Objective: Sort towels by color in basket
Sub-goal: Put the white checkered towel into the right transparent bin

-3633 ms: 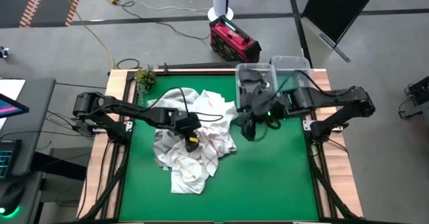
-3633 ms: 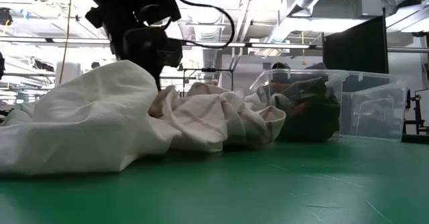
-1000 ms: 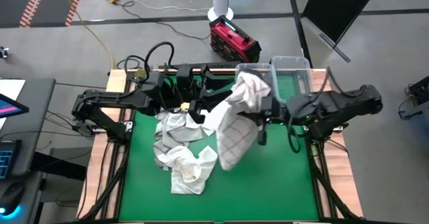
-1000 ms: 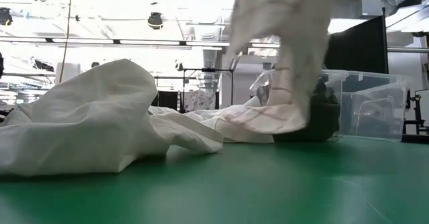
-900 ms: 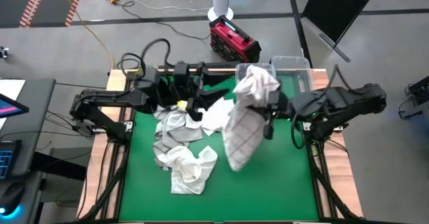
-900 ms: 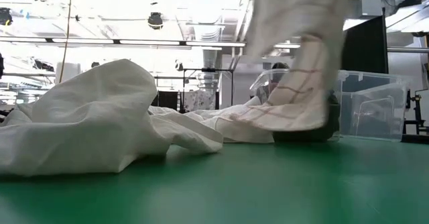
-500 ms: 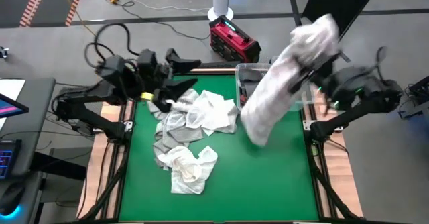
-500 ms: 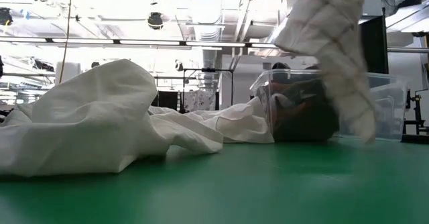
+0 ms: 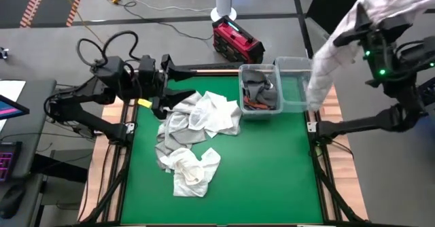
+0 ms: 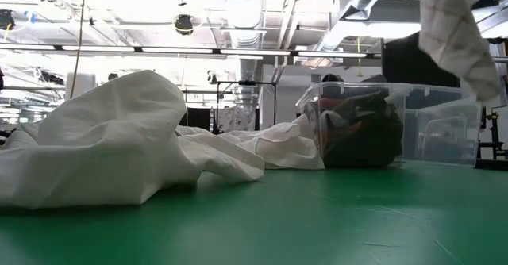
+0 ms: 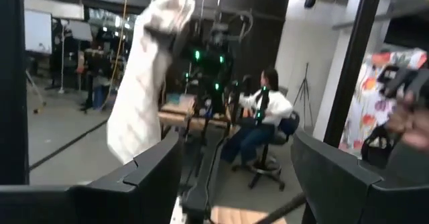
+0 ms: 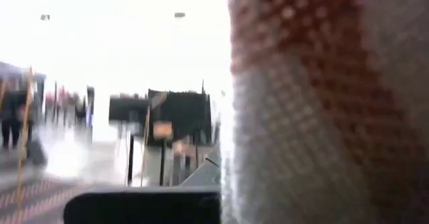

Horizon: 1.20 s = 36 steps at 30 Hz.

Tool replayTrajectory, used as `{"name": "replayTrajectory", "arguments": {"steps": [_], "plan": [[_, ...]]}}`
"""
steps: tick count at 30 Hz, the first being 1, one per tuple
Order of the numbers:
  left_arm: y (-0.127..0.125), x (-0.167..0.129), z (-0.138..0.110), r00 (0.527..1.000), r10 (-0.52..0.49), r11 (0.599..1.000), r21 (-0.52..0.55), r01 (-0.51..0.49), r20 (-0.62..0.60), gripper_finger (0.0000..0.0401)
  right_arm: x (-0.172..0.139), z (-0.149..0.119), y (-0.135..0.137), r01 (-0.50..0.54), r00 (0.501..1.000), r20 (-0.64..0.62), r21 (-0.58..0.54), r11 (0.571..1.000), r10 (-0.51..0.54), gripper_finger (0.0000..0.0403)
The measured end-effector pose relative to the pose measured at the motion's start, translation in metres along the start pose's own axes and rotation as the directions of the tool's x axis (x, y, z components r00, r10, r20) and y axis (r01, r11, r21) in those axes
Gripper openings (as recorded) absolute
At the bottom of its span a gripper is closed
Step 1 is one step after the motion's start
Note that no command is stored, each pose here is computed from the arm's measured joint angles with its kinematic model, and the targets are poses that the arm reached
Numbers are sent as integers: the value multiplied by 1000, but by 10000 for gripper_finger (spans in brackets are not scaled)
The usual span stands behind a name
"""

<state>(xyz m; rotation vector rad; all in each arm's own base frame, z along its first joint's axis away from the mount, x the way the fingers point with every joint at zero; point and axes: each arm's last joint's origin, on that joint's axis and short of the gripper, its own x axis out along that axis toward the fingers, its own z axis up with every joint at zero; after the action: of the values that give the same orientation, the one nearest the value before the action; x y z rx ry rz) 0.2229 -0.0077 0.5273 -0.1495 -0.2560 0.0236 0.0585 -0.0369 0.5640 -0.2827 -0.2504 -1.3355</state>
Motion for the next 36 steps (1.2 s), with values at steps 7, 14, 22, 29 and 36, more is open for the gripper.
{"name": "replayTrajectory", "arguments": {"steps": [7,14,22,29,36], "plan": [[4,6,-7,999,21,999,40,-19,-38,265,20,3,11,24,985,172,-22,999,-20,31],[7,3,-5,999,35,998,52,-33,-35,265,39,-27,40,-42,999,-16,-160,986,40,31],[7,-11,0,997,43,999,22,-41,-70,265,36,-84,42,-64,899,-435,-235,970,-46,30],[7,-12,0,997,46,999,20,-45,-69,265,37,-103,15,104,788,-516,-427,898,-336,31],[7,-8,-4,995,48,999,22,-47,-92,265,38,-85,-2,297,809,-399,-358,886,-432,30]]}}
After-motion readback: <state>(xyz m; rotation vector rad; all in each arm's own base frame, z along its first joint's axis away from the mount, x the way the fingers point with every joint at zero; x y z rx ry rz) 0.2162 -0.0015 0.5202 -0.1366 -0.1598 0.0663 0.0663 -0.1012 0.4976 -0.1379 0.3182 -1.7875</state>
